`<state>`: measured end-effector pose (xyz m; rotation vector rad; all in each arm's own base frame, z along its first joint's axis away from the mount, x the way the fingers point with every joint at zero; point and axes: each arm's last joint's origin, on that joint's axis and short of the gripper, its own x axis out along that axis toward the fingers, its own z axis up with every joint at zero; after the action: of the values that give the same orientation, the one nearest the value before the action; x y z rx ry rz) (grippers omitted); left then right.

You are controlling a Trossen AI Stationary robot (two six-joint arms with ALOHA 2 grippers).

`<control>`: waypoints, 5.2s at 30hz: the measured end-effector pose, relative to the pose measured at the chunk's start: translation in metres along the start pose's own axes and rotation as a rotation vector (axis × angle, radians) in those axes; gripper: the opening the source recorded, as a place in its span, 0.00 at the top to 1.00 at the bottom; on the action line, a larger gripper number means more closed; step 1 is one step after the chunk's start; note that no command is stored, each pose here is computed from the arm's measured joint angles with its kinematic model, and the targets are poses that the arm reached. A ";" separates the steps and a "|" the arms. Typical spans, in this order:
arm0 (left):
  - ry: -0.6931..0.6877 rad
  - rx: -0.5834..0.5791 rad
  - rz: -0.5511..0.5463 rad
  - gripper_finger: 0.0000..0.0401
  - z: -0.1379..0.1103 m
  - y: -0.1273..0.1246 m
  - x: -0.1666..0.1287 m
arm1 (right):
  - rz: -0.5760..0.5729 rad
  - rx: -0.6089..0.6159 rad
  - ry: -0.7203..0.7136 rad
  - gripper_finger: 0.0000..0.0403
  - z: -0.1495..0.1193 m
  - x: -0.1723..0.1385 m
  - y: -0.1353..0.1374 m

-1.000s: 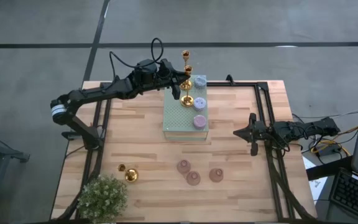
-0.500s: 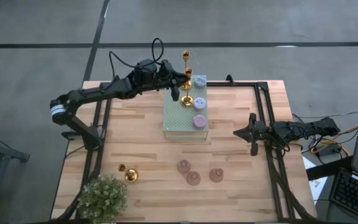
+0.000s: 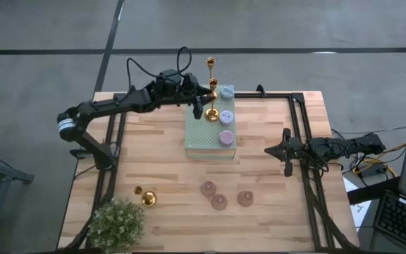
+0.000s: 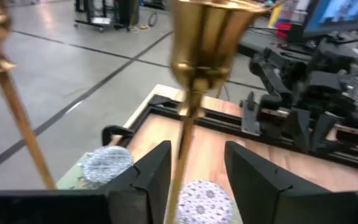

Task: Pick & Place candle stick holders
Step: Put the gold candle holder on the shelf aligned with the other gold candle holders

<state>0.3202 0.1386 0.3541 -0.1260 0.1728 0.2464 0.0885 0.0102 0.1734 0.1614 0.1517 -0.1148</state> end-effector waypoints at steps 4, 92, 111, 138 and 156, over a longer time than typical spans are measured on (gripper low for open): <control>0.034 0.015 -0.042 0.57 0.000 -0.002 -0.005 | 0.000 0.000 -0.001 0.97 0.000 0.000 0.000; 0.758 0.032 -0.628 0.41 -0.139 -0.151 -0.229 | 0.000 0.000 -0.001 0.97 0.000 0.000 0.000; 0.708 0.075 -0.607 0.49 -0.147 -0.156 -0.220 | 0.000 0.000 0.000 0.97 0.000 0.000 0.000; 0.321 0.220 -0.362 0.65 -0.085 -0.152 -0.223 | 0.000 0.000 -0.001 0.97 0.000 0.000 0.000; 0.052 0.177 -0.058 0.66 -0.005 -0.135 -0.169 | 0.000 0.000 0.000 0.97 0.000 0.000 0.000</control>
<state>0.1922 -0.0315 0.3945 0.0380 0.2414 0.1691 0.0885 0.0102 0.1734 0.1615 0.1514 -0.1145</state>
